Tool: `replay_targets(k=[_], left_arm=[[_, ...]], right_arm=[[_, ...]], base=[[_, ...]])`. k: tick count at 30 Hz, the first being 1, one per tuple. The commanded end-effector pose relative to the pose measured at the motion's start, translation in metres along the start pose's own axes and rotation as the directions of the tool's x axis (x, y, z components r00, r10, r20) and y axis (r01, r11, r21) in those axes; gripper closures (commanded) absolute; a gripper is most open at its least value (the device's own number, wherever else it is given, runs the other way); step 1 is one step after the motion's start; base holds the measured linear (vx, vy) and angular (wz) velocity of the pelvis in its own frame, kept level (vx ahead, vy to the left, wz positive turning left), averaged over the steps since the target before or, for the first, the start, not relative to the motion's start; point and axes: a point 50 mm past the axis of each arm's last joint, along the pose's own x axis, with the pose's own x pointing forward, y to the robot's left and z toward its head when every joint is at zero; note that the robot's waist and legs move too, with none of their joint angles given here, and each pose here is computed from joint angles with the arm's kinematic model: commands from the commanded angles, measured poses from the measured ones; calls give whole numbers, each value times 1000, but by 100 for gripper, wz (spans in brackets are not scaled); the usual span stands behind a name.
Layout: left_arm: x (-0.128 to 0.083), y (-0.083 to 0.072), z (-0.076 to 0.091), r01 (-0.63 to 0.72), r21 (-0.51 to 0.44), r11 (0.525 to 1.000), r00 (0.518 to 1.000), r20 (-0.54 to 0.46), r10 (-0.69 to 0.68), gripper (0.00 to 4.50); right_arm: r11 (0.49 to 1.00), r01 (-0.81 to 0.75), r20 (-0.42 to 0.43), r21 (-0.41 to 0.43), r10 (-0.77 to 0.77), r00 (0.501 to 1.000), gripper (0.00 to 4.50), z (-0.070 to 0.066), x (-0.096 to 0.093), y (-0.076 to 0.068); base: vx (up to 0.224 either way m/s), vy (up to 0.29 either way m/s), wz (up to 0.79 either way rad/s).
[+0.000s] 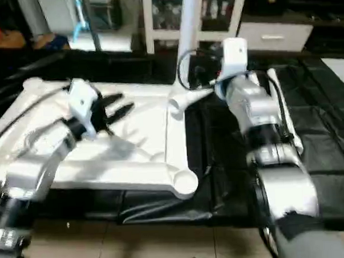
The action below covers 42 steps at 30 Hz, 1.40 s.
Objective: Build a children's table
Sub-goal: Insert table leg to table base
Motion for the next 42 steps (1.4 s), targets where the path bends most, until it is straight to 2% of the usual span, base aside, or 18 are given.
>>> replay_targets(k=[1, 4, 6, 9, 14, 19, 27, 32, 35, 36, 39, 42], left_arm=[[-4, -2, 3, 8, 21, 1000, 1000, -19, -8, 245], [-16, -4, 2, -25, 30, 999, 999, -40, 26, 245], [-22, -6, 3, -31, 34, 999, 999, -38, 32, 245], [-33, -9, 6, -34, 23, 999, 999, -36, 35, 245], [-48, -9, 7, -43, 42, 998, 996, -74, 46, 245], [-62, -12, 5, -37, 48, 998, 991, -126, 42, 245], [-65, -11, 7, -35, 49, 998, 988, -145, 42, 245], [-65, -13, 11, 26, 69, 997, 989, -146, -16, 245], [-65, -12, 13, 39, 70, 997, 989, -145, -28, 245], [-65, -11, 14, 57, 73, 996, 989, -142, -46, 245], [-63, -9, 16, 80, 86, 993, 987, -147, -66, 245], [-60, -9, 17, 123, 97, 988, 982, -157, -107, 245]], right_arm=[[999, -30, -9, -45, 30, 1000, 12, 2, 3, 3], [987, -119, 6, -107, 120, 993, 12, 12, 9, 17], [981, -137, 6, -137, 139, 990, 12, 14, 10, 20], [975, -88, 0, -206, 90, 996, 12, 13, 12, 21], [963, 6, 13, -270, -3, 1000, 12, 13, 14, 20], [938, 30, -30, -346, -43, 999, 12, -2, 15, 20], [935, 45, -37, -353, -62, 997, 12, -4, 13, 9], [943, 58, -9, -328, -65, 998, 12, 6, 8, -5], [947, 58, 0, -317, -61, 998, 12, 10, 7, -8], [951, 70, 22, -302, -67, 998, 12, 16, 5, -13], [960, 82, 42, -269, -73, 996, 12, 22, 2, -20], [973, 82, 51, -218, -73, 996, 12, 22, -2, -28]], base=[[0, 0, 0], [0, 0, 0], [0, 0, 0], [0, 0, 0], [0, 0, 0], [0, 0, 0], [0, 0, 0], [0, 0, 0], [0, 0, 0], [0, 0, 0], [0, 0, 0], [0, 0, 0]])
